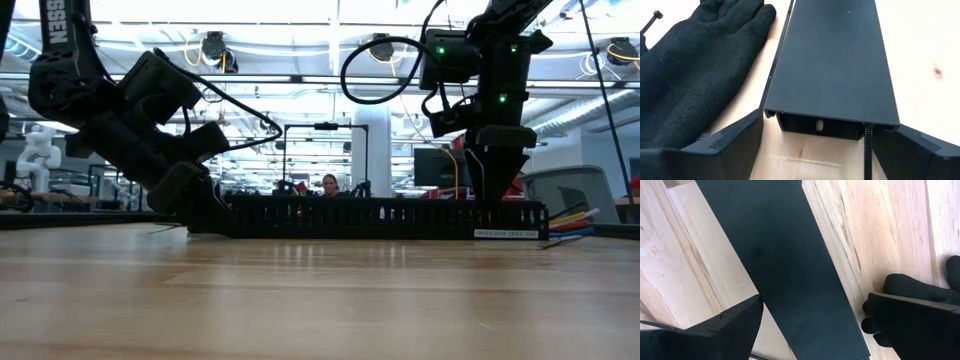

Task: Ziptie cables
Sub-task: Close the cable duct

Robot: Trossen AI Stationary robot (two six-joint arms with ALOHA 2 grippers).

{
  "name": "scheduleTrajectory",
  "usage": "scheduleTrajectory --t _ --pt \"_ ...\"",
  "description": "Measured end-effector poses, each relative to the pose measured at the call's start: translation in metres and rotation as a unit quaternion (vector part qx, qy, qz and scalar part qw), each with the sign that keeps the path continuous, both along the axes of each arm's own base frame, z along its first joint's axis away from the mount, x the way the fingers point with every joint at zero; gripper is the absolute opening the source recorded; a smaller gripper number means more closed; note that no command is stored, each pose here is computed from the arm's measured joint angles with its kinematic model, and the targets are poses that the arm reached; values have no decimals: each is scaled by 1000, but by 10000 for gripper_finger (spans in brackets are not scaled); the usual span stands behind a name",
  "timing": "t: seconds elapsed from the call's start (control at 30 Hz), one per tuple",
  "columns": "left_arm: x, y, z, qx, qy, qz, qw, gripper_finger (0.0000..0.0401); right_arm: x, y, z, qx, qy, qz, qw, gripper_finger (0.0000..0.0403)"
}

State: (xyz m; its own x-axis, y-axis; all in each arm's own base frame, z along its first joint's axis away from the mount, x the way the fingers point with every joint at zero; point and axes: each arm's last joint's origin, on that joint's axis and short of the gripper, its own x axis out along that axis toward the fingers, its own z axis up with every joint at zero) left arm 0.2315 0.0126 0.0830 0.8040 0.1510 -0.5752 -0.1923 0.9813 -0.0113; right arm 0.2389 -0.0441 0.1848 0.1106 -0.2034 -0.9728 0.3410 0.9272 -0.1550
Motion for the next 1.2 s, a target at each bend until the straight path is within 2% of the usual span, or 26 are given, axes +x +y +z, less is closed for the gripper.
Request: scheduleTrajectory --t 0.27,0.43,1.0,1.2 --pt "-1 0 -1 1 10 -5 1000 276 0 0 0 0 0 0 1000 354" --pt "-1 -1 -2 6 13 -10 1000 250 0 0 0 0 0 0 1000 354" --pt "-2 0 -2 19 16 -19 1000 243 -4 0 -6 1 14 17 1000 354" --pt "-2 0 -2 18 16 -19 1000 242 -6 0 -8 1 16 6 1000 354"
